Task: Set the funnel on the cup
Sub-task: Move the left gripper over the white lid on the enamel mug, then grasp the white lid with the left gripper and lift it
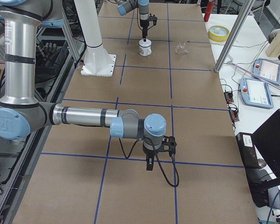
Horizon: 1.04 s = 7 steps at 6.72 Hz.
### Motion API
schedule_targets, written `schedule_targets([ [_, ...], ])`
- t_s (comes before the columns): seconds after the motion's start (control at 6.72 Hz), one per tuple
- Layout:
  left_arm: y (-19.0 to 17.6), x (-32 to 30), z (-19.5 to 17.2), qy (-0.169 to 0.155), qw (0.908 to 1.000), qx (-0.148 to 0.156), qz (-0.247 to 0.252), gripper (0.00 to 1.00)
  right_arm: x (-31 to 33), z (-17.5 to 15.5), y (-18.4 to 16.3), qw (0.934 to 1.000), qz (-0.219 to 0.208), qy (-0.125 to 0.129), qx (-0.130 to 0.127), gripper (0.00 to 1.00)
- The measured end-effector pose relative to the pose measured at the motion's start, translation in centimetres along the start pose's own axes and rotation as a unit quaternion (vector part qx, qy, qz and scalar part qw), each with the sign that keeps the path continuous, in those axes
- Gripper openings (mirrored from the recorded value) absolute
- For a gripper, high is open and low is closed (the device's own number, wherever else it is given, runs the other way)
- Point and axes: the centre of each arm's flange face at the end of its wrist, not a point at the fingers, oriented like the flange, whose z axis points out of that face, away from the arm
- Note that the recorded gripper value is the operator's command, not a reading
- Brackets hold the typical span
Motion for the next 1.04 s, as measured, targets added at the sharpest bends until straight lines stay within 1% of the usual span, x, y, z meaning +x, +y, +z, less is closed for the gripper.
schedule_targets([
  [0.15, 0.01, -0.03, 0.21, -0.002, 1.0, -0.001, -0.001, 0.73, -0.01, -0.01, 0.01, 1.0, 0.0, 0.0, 0.0, 1.0],
  [0.3, 0.1, -0.02, 0.39, -0.004, 1.0, -0.003, -0.001, 0.61, -0.01, -0.01, 0.01, 1.0, 0.0, 0.0, 0.0, 1.0],
  [0.74, 0.34, 0.14, 0.3, -0.012, 0.9999, -0.009, -0.003, 0.32, 0.01, 0.01, 0.0, 1.0, 0.0, 0.0, 0.0, 1.0],
  [0.89, 0.36, 0.16, 0.25, -0.012, 0.9999, -0.009, -0.003, 0.07, -0.02, -0.02, -0.01, 1.0, 0.0, 0.0, 0.0, 1.0],
  [1.04, 0.37, 0.17, 0.01, -0.011, 0.9999, -0.008, -0.003, 0.0, -0.03, -0.03, -0.01, 1.0, 0.0, 0.0, 0.0, 1.0],
])
